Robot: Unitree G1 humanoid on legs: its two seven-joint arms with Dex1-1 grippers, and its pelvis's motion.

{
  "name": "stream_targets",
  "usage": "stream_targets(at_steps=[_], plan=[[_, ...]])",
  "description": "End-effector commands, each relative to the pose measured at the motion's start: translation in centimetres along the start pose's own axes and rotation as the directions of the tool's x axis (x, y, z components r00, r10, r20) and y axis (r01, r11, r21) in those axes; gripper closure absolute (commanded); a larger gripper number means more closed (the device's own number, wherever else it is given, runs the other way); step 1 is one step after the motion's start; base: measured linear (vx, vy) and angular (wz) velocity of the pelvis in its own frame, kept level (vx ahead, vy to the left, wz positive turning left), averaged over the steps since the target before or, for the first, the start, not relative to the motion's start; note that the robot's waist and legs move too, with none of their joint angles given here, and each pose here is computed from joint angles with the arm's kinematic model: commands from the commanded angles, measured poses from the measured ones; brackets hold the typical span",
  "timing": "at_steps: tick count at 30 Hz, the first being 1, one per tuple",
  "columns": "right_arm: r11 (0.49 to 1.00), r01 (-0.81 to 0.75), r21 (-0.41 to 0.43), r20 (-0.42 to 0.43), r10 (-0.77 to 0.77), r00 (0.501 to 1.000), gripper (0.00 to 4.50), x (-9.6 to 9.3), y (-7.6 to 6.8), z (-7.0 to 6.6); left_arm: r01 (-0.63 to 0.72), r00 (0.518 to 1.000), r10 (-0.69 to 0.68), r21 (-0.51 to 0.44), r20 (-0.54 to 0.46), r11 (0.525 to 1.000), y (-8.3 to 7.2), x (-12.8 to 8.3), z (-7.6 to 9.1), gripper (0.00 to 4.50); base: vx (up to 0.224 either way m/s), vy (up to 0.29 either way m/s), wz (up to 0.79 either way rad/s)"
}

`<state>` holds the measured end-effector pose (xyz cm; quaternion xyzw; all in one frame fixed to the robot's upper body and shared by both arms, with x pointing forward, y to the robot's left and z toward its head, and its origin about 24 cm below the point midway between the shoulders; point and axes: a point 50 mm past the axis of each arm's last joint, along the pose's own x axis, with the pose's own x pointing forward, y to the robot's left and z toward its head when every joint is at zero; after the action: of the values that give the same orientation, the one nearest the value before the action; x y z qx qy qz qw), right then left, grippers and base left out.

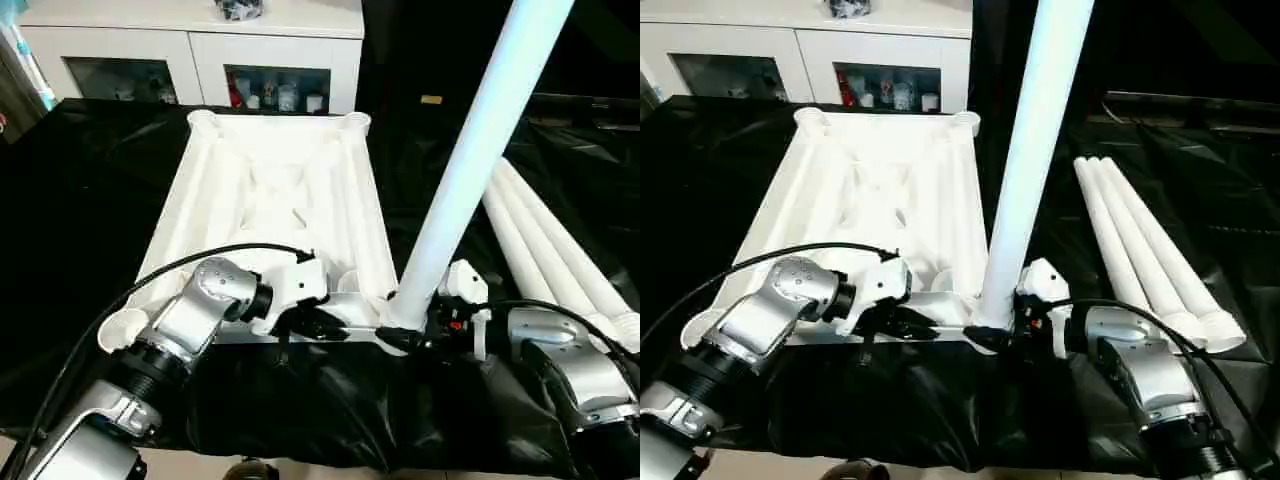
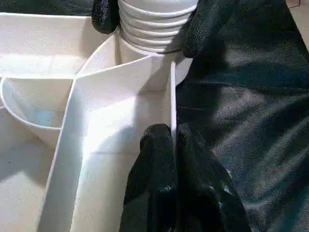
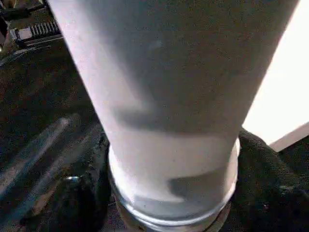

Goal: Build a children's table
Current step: Rotate leg to tighten

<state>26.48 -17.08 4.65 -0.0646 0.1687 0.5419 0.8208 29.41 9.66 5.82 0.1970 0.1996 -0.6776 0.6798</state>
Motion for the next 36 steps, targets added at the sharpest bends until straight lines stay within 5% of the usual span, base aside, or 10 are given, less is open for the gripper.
stream_targets(at_steps=[1,9,10,12,16,21,23,26,29,36], plan=[[0.999,-0.024,0.025,-0.003,0.025,1.0,1.62,0.7,0.6,-0.3,0.088,0.995,-0.091,0.062,0.048,0.994,-0.5,1.0,1.5,4.5,0.0,0.0,0.0],[0.987,0.147,0.065,0.02,-0.149,0.989,1.71,1.8,-0.4,-0.9,-0.032,0.997,0.033,-0.016,0.077,0.999,0.3,1.7,1.6,4.5,0.0,0.0,0.0],[0.929,0.349,0.122,0.001,-0.352,0.936,1.72,2.9,-2.2,-1.4,-0.172,0.982,0.177,-0.076,0.072,0.982,1.5,2.5,1.9,4.5,0.0,0.0,0.0],[0.858,0.475,0.196,-0.024,-0.48,0.877,1.73,4.0,-3.3,-1.8,-0.281,0.954,0.292,-0.133,0.068,0.95,2.4,3.3,2.4,4.5,0.0,0.0,0.0],[0.811,0.518,0.273,-0.027,-0.532,0.847,1.73,6.2,-3.5,-1.5,-0.363,0.921,0.381,-0.176,0.079,0.915,3.0,4.6,3.5,4.5,-0.03,0.004,-0.06],[0.819,0.516,0.251,-0.007,-0.531,0.847,1.73,8.5,-3.2,-0.6,-0.375,0.913,0.393,-0.157,0.106,0.913,2.9,5.8,4.5,4.5,0.0,0.0,0.0],[0.834,0.484,0.265,0.02,-0.506,0.862,1.17,9.0,-3.0,-0.3,-0.35,0.922,0.368,-0.147,0.119,0.925,2.6,6.0,4.6,4.5,0.0,0.0,0.0],[0.841,0.471,0.267,0.034,-0.496,0.868,0.97,8.9,-3.1,-0.2,-0.341,0.927,0.357,-0.137,0.118,0.93,2.5,5.8,4.4,4.5,0.0,0.0,0.0],[0.858,0.459,0.232,0.041,-0.48,0.876,0.6,8.4,-3.3,-0.1,-0.317,0.937,0.329,-0.11,0.119,0.942,2.2,5.3,4.0,4.5,0.0,0.0,0.0],[0.941,0.315,0.121,0.079,-0.326,0.942,0.6,5.3,-3.0,-0.1,-0.183,0.975,0.188,-0.047,0.119,0.982,1.2,3.9,2.8,4.5,0.0,0.0,0.0]])
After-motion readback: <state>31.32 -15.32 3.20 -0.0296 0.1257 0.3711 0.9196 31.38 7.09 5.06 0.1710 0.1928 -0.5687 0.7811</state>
